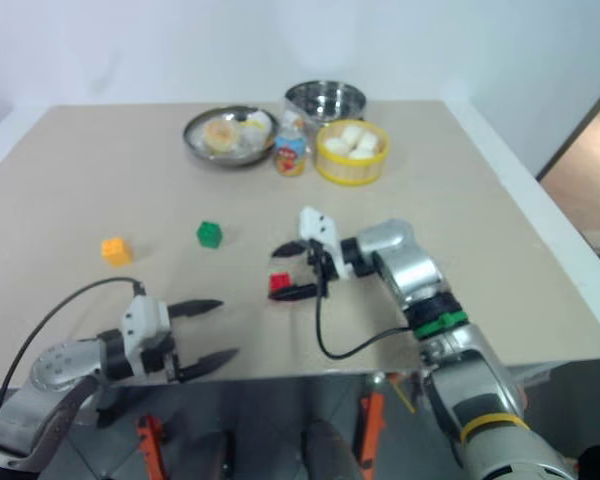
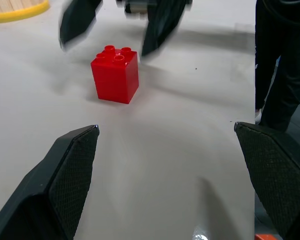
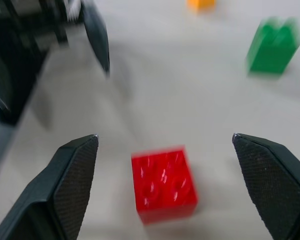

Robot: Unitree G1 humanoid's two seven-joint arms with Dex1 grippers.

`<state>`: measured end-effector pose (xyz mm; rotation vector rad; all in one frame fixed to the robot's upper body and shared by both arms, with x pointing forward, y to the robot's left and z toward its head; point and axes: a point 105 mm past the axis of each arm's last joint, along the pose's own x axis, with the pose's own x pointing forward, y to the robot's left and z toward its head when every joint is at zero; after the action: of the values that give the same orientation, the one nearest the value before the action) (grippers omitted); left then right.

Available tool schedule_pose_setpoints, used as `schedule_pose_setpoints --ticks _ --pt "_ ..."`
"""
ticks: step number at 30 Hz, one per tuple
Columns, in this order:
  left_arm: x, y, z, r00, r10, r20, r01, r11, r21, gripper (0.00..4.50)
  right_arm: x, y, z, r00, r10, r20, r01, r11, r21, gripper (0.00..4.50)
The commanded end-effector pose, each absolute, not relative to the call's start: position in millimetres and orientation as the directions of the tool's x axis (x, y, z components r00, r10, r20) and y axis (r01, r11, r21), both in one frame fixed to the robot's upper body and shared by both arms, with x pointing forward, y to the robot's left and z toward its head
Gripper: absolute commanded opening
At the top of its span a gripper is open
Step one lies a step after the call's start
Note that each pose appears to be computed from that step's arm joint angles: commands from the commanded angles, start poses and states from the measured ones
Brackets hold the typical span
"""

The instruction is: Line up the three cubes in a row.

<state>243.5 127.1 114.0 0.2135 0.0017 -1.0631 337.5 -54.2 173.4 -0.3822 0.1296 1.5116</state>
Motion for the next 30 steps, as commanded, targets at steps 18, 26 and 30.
schedule_pose_setpoints --ticks 18,26,30 --pt "348.4 168.1 151.5 0.942 -0.321 0.102 0.317 0.947 0.057 4.5 325.5 -59.6 218.1 0.362 0.932 0.002 -0.888 0.346 -0.302 4.49" --pt "367.7 156.5 144.2 0.946 -0.32 0.058 0.32 0.947 0.013 4.5 331.6 -63.7 219.5 0.396 0.918 0.015 -0.872 0.381 -0.308 4.49" --pt "374.7 155.4 138.3 0.944 -0.329 0.03 0.329 0.944 0.015 4.5 334.3 -64.3 220.6 0.412 0.911 0.022 -0.862 0.397 -0.315 4.49"
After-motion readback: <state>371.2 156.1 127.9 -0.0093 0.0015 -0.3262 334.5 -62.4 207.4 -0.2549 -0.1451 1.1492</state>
